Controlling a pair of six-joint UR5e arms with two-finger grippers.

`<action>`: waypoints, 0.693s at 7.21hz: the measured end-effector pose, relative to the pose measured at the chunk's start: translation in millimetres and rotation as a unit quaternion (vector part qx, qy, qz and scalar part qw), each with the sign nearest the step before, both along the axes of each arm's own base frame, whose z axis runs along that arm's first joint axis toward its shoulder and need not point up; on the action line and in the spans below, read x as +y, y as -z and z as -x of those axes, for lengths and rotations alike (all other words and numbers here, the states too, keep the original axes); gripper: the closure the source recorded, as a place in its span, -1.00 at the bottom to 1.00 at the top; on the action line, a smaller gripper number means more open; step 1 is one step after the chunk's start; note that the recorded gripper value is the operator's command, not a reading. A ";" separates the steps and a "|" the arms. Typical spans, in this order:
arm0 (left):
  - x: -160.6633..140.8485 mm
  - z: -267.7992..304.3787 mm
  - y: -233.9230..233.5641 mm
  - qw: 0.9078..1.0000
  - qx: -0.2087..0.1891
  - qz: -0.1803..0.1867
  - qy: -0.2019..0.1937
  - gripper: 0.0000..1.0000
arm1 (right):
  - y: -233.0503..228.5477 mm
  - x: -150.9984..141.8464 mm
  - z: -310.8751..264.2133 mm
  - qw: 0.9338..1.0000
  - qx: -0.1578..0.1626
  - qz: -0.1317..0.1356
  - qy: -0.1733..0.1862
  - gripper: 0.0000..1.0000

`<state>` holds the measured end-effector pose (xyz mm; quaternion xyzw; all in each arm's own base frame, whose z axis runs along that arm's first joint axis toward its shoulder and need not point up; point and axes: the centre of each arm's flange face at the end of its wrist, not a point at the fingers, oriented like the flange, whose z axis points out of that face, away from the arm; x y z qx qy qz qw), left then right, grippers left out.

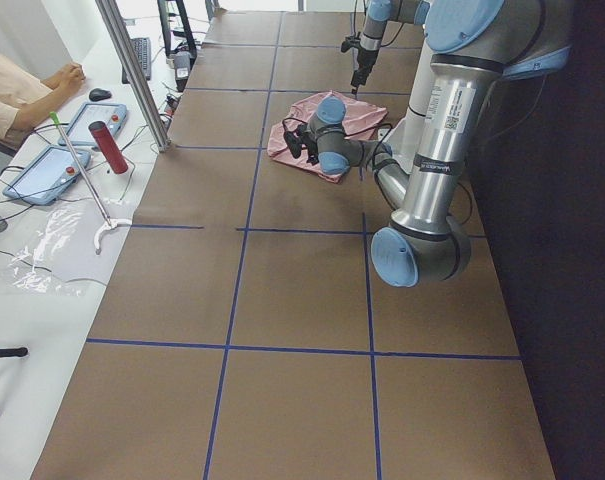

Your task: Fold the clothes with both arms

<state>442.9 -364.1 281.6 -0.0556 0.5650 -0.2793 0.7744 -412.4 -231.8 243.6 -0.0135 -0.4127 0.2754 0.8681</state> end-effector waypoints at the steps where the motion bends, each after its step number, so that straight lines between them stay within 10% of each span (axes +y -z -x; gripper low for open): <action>1: 20.4 -19.5 -2.5 0.999 -0.031 0.019 -0.016 -0.46 | 14.6 -38.7 -2.1 0.999 -0.008 -0.012 -0.031 -1.00; 5: 62.2 -80.3 -13.5 0.994 -0.094 0.046 -0.044 -0.44 | 17.7 -106.7 0.9 0.998 0.017 -0.040 -0.055 -1.00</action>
